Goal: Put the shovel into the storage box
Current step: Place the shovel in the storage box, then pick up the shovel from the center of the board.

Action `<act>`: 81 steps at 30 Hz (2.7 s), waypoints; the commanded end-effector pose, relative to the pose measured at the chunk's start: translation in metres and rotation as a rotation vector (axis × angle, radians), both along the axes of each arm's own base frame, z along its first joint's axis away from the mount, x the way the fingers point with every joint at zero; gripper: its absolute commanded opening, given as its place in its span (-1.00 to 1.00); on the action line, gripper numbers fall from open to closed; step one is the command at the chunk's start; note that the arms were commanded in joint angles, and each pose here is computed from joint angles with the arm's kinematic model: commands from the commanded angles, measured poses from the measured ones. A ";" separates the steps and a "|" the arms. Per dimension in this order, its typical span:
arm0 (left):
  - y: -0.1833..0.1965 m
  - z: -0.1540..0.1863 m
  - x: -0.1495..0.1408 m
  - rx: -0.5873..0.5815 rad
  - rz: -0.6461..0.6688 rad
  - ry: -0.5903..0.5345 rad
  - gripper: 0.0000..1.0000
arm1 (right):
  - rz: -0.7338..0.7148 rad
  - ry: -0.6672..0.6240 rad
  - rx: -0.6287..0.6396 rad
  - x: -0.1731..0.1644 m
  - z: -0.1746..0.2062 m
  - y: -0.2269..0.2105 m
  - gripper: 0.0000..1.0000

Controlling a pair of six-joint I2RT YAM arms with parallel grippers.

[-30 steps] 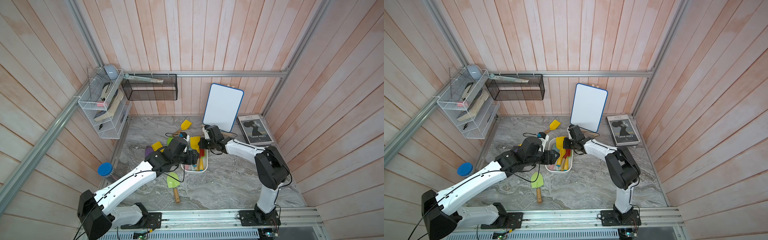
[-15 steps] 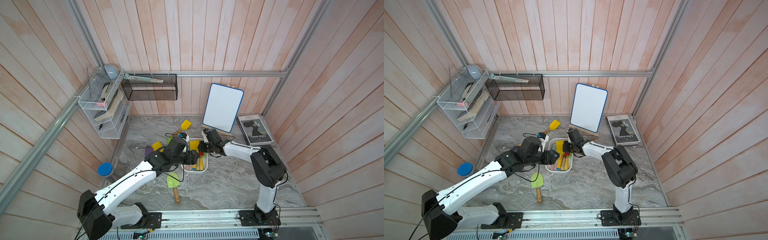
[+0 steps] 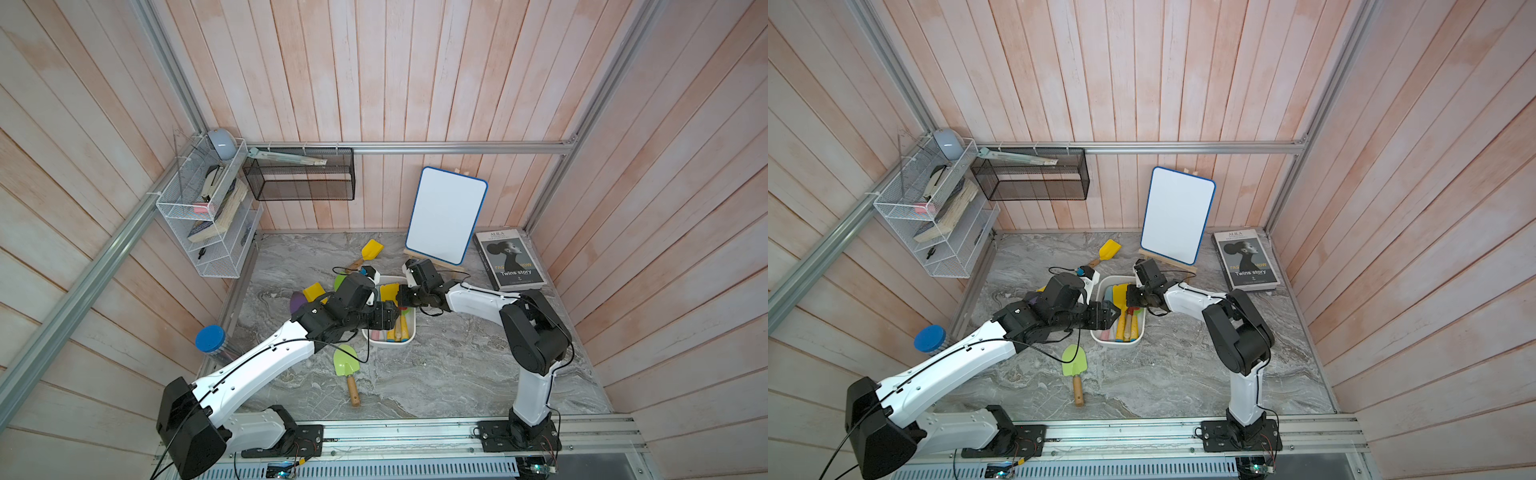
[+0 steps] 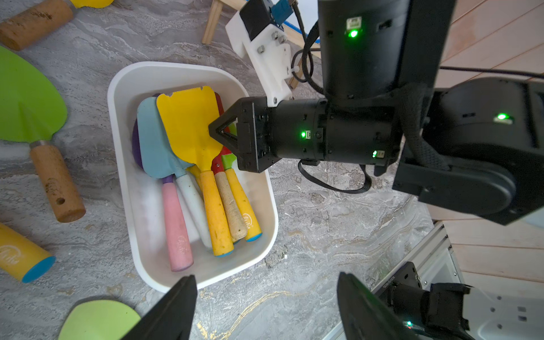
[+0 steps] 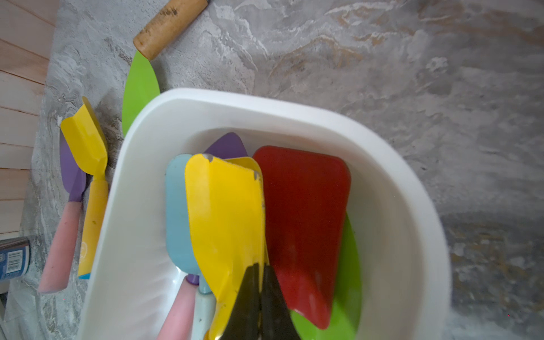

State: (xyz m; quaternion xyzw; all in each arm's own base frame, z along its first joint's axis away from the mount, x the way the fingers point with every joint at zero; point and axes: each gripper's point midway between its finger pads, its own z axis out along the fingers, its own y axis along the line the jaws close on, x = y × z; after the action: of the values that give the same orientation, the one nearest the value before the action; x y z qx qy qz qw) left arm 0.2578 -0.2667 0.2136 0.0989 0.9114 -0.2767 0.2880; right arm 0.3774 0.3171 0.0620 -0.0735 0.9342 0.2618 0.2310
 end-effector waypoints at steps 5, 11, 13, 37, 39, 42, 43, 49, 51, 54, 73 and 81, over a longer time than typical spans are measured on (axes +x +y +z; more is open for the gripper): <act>0.003 -0.005 0.003 0.021 0.020 0.016 0.61 | 0.039 0.057 -0.066 -0.012 -0.027 -0.005 -0.92; 0.006 -0.006 0.003 0.023 0.048 0.034 0.62 | 0.038 0.059 -0.089 -0.013 -0.030 -0.009 -0.47; 0.007 -0.007 0.003 0.029 0.060 0.042 0.61 | 0.036 0.054 -0.099 -0.013 -0.028 -0.011 -0.35; 0.029 -0.010 -0.013 0.074 0.152 0.156 0.62 | -0.028 -0.095 -0.132 0.002 0.065 -0.026 -0.10; 0.037 -0.019 -0.022 0.097 0.185 0.215 0.62 | -0.037 -0.116 -0.133 0.001 0.075 -0.031 -0.10; 0.049 -0.041 -0.042 0.139 0.228 0.338 0.62 | -0.050 -0.142 -0.146 -0.004 0.089 -0.039 -0.10; 0.053 -0.049 -0.050 0.156 0.245 0.382 0.62 | -0.053 -0.152 -0.149 -0.005 0.093 -0.042 -0.11; 0.065 -0.086 -0.091 0.201 0.311 0.562 0.62 | -0.055 -0.160 -0.154 -0.020 0.100 -0.059 -0.11; 0.066 -0.096 -0.102 0.204 0.320 0.604 0.62 | -0.055 -0.157 -0.151 -0.027 0.098 -0.063 -0.11; 0.068 -0.117 -0.119 0.228 0.335 0.663 0.62 | -0.057 -0.149 -0.151 -0.036 0.092 -0.070 -0.12; 0.074 -0.179 -0.141 0.294 0.408 0.755 0.50 | -0.096 -0.120 -0.114 -0.065 0.076 -0.090 -0.38; 0.081 -0.190 -0.143 0.361 0.438 0.757 0.25 | -0.106 -0.117 -0.113 -0.070 0.074 -0.094 -0.46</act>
State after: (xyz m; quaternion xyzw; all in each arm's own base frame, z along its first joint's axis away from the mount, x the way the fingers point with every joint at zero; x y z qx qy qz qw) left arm 0.1148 -0.1914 0.0289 -0.1524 0.9843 -0.0791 -0.0410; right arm 0.3085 0.2274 0.1331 -0.0608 0.9366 0.1902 0.2878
